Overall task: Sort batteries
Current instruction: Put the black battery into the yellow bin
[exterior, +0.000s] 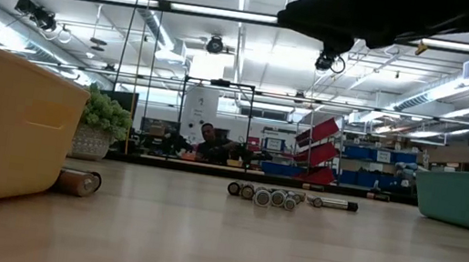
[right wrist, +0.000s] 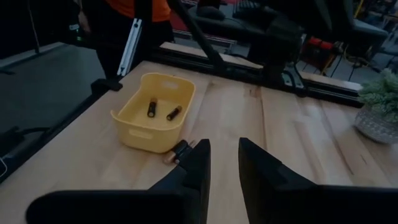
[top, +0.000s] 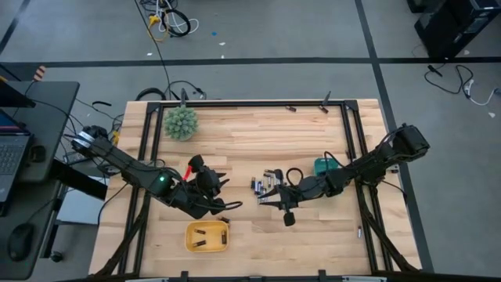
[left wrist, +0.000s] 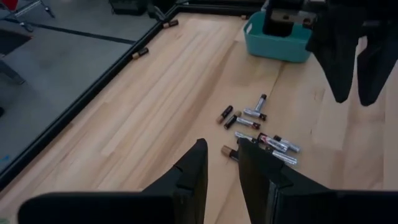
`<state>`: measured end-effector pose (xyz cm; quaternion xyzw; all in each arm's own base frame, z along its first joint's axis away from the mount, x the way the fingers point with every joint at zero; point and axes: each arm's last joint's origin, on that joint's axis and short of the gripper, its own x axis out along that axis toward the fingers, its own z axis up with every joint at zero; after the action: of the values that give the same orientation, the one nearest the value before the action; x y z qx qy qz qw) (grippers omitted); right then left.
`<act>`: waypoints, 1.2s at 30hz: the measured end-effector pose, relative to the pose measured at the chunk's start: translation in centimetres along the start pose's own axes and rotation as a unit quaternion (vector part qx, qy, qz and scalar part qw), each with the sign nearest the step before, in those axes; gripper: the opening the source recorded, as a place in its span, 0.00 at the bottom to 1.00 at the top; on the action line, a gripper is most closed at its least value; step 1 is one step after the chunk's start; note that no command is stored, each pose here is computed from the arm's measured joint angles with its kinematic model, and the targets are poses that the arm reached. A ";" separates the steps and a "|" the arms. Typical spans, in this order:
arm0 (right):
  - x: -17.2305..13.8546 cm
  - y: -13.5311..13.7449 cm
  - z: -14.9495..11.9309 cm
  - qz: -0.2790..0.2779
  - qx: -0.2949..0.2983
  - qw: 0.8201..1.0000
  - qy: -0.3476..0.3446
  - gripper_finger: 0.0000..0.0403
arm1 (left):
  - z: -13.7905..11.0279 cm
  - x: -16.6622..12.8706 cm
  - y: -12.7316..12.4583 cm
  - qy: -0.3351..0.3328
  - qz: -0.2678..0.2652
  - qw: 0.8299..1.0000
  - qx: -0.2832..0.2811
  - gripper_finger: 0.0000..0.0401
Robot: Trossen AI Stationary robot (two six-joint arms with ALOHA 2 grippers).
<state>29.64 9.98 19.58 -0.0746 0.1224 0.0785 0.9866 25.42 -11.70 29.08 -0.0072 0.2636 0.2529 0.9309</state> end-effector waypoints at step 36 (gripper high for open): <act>0.6 -8.3 1.4 -0.200 0.062 0.975 0.080 0.11 | -2.0 1.4 0.1 -0.067 0.098 0.992 0.045 0.21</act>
<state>31.95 2.14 21.81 -0.0424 0.1881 -0.1339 0.9721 25.45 -11.26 26.67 0.0777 0.2112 0.3311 0.9164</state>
